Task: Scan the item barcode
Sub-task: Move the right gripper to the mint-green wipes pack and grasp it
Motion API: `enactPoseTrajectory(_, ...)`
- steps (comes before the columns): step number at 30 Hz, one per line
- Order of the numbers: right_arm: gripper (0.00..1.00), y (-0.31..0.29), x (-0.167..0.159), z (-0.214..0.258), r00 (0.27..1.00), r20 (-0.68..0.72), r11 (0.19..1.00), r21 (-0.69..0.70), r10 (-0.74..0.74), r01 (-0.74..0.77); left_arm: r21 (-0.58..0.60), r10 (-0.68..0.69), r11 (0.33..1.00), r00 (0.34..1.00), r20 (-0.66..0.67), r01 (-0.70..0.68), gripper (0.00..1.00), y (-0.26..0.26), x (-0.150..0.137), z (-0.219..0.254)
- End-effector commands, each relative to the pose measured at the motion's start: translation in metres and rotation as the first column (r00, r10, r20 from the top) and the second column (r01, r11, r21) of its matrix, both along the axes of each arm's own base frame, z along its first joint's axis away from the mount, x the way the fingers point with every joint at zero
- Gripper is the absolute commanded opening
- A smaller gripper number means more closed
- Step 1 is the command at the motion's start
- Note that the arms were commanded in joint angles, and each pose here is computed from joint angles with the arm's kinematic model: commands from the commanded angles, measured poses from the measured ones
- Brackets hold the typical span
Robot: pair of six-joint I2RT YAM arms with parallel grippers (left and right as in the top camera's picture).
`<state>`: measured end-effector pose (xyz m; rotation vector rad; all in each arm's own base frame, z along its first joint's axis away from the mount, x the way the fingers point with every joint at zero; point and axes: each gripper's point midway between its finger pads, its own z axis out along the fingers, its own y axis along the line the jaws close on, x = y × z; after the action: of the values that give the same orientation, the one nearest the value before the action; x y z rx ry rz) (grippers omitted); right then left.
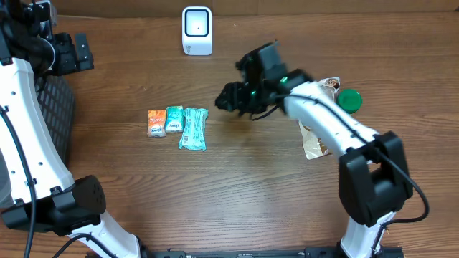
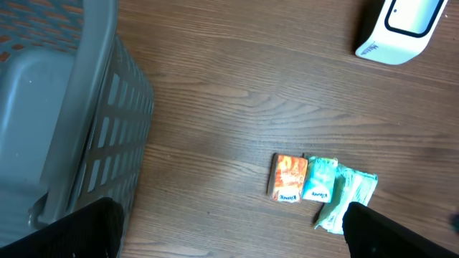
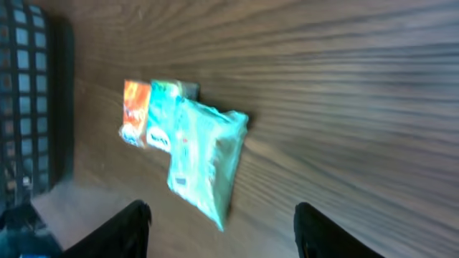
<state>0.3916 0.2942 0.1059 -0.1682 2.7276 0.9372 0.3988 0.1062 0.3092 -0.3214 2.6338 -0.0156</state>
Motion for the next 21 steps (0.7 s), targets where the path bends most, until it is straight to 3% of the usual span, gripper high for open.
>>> enactPoseTrajectory(1,0.61,0.018,-0.009,-0.031,0.997,-0.038,0.997,-0.023,-0.070,0.069,0.012,-0.015,1.000,0.999,0.036,0.015,1.00,-0.001,-0.002,0.013)
enactPoseTrajectory(11,0.53,0.051,-0.004,-0.086,0.999,0.043,0.998,-0.065,-0.015,0.018,0.012,-0.015,1.000,0.999,0.036,0.015,1.00,-0.001,-0.002,0.013)
enactPoseTrajectory(14,0.55,0.041,0.013,-0.084,0.993,0.115,0.994,-0.102,-0.034,0.046,0.012,-0.015,1.000,0.999,0.036,0.015,1.00,-0.001,-0.002,0.013)
enactPoseTrajectory(21,0.55,0.037,0.033,-0.065,0.986,0.166,0.999,-0.039,0.009,-0.003,0.012,-0.015,1.000,0.999,0.036,0.015,0.99,-0.001,-0.002,0.013)
